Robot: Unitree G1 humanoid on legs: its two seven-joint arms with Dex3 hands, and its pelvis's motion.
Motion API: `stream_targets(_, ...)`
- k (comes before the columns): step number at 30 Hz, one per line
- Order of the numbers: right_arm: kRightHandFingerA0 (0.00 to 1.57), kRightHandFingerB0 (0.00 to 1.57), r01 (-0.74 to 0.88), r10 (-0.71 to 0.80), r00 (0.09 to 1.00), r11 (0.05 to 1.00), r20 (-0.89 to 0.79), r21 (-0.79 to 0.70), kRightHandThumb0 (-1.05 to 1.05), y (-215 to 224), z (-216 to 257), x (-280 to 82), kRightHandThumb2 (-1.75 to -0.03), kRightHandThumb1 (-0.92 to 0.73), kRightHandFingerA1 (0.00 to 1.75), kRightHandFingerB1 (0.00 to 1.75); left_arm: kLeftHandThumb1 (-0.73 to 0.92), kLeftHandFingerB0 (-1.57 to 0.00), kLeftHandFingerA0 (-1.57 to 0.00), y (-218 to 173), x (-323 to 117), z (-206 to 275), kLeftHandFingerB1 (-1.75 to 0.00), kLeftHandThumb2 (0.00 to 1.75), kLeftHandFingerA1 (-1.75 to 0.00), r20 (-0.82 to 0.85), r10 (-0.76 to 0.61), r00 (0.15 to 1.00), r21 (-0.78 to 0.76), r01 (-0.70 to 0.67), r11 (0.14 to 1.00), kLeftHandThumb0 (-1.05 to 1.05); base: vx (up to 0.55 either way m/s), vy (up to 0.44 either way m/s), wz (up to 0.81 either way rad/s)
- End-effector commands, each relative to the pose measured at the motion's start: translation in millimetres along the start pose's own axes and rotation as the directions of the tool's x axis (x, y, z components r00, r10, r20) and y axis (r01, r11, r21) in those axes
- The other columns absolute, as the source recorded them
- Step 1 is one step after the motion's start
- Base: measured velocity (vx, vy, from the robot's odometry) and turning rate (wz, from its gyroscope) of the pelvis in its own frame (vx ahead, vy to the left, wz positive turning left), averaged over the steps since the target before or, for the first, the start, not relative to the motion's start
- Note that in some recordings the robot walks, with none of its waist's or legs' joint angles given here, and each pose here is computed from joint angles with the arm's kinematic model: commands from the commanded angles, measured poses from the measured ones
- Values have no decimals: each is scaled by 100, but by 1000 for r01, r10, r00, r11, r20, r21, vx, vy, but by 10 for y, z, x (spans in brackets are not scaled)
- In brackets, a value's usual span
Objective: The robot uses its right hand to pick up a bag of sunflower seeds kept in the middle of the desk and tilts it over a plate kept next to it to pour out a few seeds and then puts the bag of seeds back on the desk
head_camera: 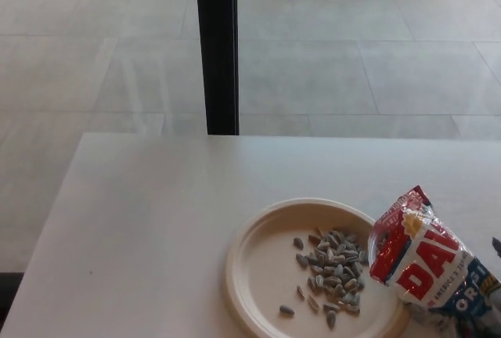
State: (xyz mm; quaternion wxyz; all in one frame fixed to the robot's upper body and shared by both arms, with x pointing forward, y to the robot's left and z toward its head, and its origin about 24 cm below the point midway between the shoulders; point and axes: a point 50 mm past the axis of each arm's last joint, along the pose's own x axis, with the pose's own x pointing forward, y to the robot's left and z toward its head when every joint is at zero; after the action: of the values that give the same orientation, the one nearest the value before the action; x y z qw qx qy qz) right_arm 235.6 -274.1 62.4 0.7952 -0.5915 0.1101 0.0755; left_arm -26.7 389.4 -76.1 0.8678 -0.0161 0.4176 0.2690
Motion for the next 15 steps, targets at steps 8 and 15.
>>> stream_targets(8,0,0,42,-55,997,979,61,199,-105,-617,-31,-311,-68,-81,0,0,60,-34,-33,32,-21,28,-70,117,-76,27,14,1000,10,-14,1000,-76,0,0,0)
stream_targets(15,0,0,248,-231,969,888,-91,387,-105,-993,-572,-659,-65,-85,0,0,58,-33,-34,37,-17,-2,-69,113,-75,5,21,1000,-18,-21,1000,-76,0,0,0)
